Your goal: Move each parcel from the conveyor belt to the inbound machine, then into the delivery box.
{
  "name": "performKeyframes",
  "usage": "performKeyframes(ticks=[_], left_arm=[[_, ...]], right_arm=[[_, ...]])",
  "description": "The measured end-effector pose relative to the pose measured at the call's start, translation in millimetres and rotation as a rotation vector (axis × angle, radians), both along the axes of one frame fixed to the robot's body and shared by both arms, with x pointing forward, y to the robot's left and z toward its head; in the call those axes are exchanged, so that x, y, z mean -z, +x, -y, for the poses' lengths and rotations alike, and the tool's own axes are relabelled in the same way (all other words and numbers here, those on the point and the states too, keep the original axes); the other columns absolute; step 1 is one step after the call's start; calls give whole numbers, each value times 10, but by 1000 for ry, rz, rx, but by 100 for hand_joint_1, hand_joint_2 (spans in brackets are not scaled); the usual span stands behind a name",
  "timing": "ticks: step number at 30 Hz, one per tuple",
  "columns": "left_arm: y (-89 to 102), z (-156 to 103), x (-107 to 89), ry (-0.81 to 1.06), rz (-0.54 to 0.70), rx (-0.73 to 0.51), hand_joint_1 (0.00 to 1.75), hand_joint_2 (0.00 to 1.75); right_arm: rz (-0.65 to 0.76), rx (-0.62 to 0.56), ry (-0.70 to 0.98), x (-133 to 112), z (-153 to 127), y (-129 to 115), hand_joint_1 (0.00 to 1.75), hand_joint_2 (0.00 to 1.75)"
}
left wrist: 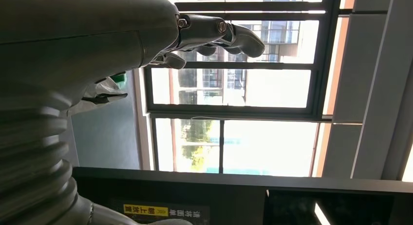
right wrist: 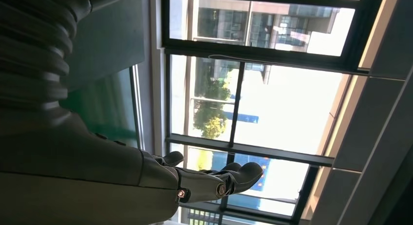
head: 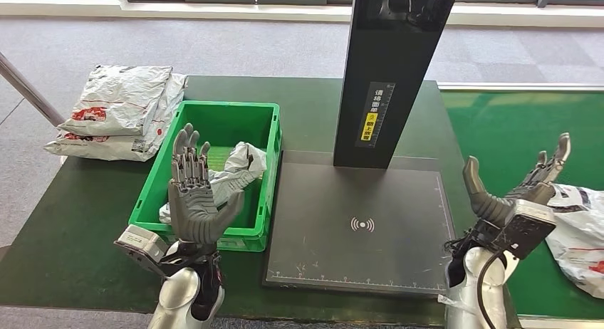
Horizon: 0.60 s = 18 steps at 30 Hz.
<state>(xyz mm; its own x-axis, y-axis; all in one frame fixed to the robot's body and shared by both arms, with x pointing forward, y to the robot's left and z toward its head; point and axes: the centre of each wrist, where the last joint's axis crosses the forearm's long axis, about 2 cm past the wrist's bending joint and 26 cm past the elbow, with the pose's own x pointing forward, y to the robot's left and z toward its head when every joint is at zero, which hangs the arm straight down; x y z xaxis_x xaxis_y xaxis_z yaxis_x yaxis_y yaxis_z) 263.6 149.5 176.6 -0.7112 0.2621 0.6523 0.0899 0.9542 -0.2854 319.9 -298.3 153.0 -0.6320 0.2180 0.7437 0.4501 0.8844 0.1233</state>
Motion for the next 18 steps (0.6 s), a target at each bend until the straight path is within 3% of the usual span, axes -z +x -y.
performKeyframes(ticks=[10, 11, 14, 15, 18], left_arm=[[0, -2, 2, -3, -3, -7, 0, 175], [0, -2, 2, -4, -4, -7, 7, 175], [0, -2, 1, -6, -4, -7, 137, 175], [0, -2, 1, -7, -4, -7, 173, 175], [-1, -2, -1, -7, -3, -7, 175, 175]], right_arm=[[-6, -2, 8, 2, -16, 52, 0, 175], [-7, -2, 9, 3, -17, 56, 14, 175], [-11, -8, 7, 12, -22, 62, 145, 175], [-13, -10, 5, 14, -24, 63, 175, 175], [-15, -13, -8, 13, -28, 64, 175, 175]])
